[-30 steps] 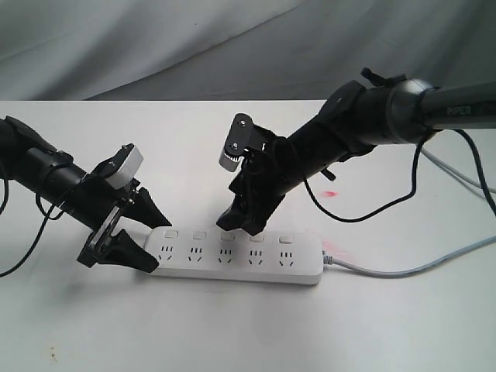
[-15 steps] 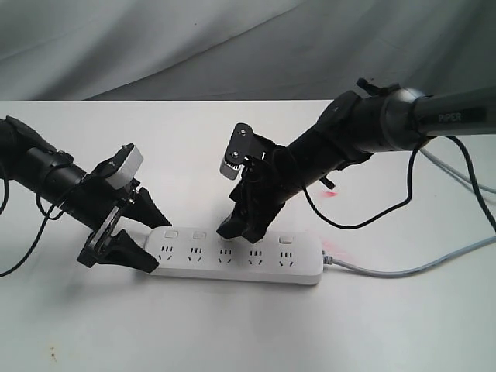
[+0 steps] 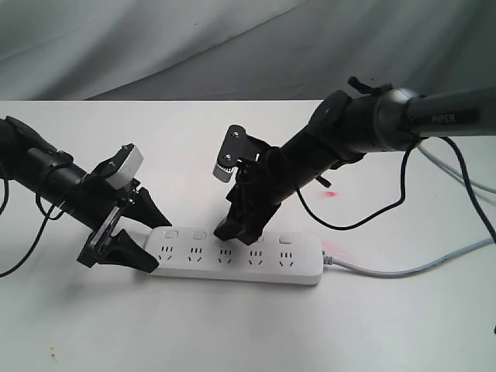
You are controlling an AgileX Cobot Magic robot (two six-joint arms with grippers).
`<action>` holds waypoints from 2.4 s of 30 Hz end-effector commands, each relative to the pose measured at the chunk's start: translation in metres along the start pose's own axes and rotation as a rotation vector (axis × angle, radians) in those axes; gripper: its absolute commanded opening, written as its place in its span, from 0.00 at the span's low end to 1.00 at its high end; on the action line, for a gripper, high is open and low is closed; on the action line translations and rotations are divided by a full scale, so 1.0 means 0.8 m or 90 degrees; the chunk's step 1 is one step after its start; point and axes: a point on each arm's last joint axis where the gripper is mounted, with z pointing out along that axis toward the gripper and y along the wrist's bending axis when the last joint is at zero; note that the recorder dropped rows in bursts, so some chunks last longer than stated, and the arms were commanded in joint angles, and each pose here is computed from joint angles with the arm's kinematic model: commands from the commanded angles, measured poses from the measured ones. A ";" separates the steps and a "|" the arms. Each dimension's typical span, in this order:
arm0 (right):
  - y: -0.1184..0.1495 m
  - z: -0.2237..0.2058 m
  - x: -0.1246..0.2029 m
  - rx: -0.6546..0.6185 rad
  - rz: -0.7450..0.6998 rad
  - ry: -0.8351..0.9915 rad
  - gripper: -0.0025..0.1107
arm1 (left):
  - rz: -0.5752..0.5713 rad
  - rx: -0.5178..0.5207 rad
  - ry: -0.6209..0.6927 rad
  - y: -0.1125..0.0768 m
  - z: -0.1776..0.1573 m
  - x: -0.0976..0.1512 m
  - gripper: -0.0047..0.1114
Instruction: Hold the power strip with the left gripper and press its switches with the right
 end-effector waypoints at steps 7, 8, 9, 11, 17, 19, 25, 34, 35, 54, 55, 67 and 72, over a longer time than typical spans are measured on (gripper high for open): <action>-0.001 0.009 0.016 0.014 -0.044 0.047 0.61 | 0.002 -0.007 0.030 0.003 0.004 0.011 0.46; -0.001 0.011 0.019 0.013 -0.043 0.057 0.61 | 0.002 -0.007 0.030 0.003 0.004 0.011 0.46; -0.001 0.011 0.022 0.013 -0.045 0.070 0.61 | 0.002 -0.007 0.030 0.003 0.004 0.011 0.46; -0.001 0.012 0.027 0.014 -0.049 0.095 0.61 | 0.002 -0.007 0.030 0.003 0.004 0.011 0.46; 0.001 0.013 0.035 0.010 -0.049 0.114 0.61 | 0.002 -0.007 0.030 0.003 0.004 0.011 0.46; 0.000 0.014 0.036 0.010 -0.050 0.118 0.61 | 0.002 -0.007 0.030 0.003 0.004 0.011 0.46; 0.002 -0.005 0.013 0.026 -0.035 0.056 0.61 | 0.002 -0.007 0.030 0.003 0.004 0.011 0.46; -0.015 -0.114 -0.029 0.109 -0.027 -0.089 0.61 | 0.002 -0.007 0.030 0.003 0.004 0.011 0.46; -0.017 -0.120 -0.024 0.099 -0.020 -0.090 0.61 | 0.002 -0.007 0.030 0.003 0.004 0.011 0.46; -0.015 -0.062 0.036 0.018 0.039 -0.053 0.61 | 0.002 -0.007 0.030 0.003 0.004 0.011 0.46; -0.015 -0.061 0.037 0.017 0.039 -0.053 0.61 | 0.002 -0.007 0.030 0.003 0.004 0.011 0.46; -0.007 -0.041 0.041 -0.001 0.029 -0.029 0.61 | 0.002 -0.007 0.030 0.003 0.004 0.011 0.46; -0.008 -0.041 0.046 0.011 0.019 -0.012 0.61 | 0.002 -0.007 0.030 0.003 0.004 0.011 0.46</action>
